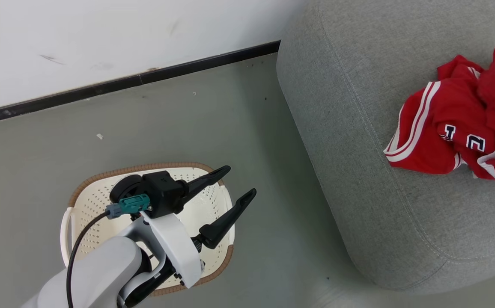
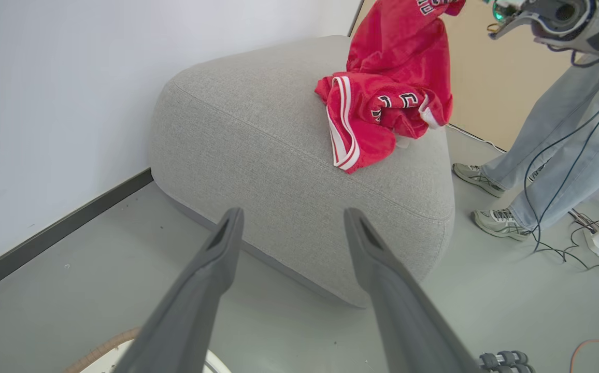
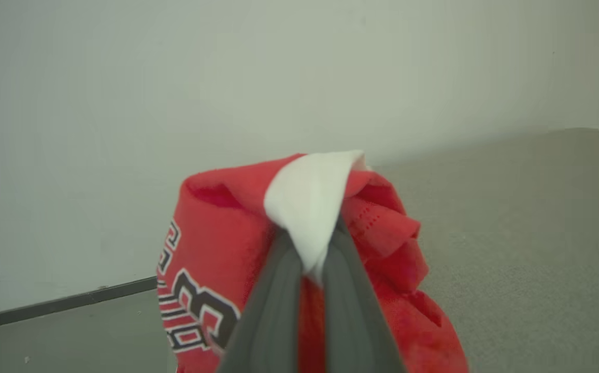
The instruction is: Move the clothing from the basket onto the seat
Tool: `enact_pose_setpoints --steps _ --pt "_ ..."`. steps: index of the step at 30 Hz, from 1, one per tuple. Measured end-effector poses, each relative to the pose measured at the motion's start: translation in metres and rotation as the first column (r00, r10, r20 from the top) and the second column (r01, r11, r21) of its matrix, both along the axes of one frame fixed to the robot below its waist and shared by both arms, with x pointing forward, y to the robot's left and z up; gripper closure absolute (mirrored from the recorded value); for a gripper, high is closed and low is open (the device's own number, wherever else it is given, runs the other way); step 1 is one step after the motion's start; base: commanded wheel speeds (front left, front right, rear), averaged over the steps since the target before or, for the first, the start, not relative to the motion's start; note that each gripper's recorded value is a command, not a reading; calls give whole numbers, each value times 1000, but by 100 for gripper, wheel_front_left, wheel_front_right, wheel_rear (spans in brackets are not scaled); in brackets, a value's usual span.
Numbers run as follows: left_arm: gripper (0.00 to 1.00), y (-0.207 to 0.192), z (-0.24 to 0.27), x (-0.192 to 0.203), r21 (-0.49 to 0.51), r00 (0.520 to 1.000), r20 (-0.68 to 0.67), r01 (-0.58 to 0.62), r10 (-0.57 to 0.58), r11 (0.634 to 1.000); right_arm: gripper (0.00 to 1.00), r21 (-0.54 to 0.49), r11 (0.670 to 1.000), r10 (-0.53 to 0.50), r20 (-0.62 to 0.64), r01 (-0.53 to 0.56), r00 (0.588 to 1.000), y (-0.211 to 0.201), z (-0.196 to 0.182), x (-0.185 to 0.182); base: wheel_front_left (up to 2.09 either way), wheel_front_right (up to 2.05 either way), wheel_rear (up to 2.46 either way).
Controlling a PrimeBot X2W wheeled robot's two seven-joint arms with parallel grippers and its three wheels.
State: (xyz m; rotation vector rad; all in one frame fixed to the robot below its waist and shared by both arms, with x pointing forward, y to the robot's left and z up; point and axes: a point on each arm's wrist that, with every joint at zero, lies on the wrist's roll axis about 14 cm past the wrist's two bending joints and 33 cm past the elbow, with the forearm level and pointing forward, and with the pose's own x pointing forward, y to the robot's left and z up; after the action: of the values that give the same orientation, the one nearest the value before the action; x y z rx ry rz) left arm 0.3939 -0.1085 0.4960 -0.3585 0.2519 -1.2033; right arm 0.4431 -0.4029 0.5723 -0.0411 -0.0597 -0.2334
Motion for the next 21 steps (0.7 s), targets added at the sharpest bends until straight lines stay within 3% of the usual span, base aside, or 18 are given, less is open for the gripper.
enact_pose_setpoints --steps 5,10,12,16,21 --pt "0 4 -2 7 -5 1000 -6 -15 15 1000 100 62 998 -14 -139 23 990 5 -60 -14 0 0 0" --pt "0 6 -6 9 -2 1000 -13 -17 16 1000 100 85 996 -6 -176 22 984 12 -77 -16 0 0 0" --pt "0 6 -7 9 -2 1000 -14 -14 14 1000 93 89 996 -10 -190 27 982 12 -82 -18 0 0 0" --pt "0 5 -6 8 -3 1000 -12 -11 10 1000 89 95 995 -11 -209 31 978 14 -89 -21 0 0 0" --pt "0 4 -2 7 -5 1000 -4 -8 8 1000 65 96 995 -20 -213 41 977 12 -91 -25 0 0 0"
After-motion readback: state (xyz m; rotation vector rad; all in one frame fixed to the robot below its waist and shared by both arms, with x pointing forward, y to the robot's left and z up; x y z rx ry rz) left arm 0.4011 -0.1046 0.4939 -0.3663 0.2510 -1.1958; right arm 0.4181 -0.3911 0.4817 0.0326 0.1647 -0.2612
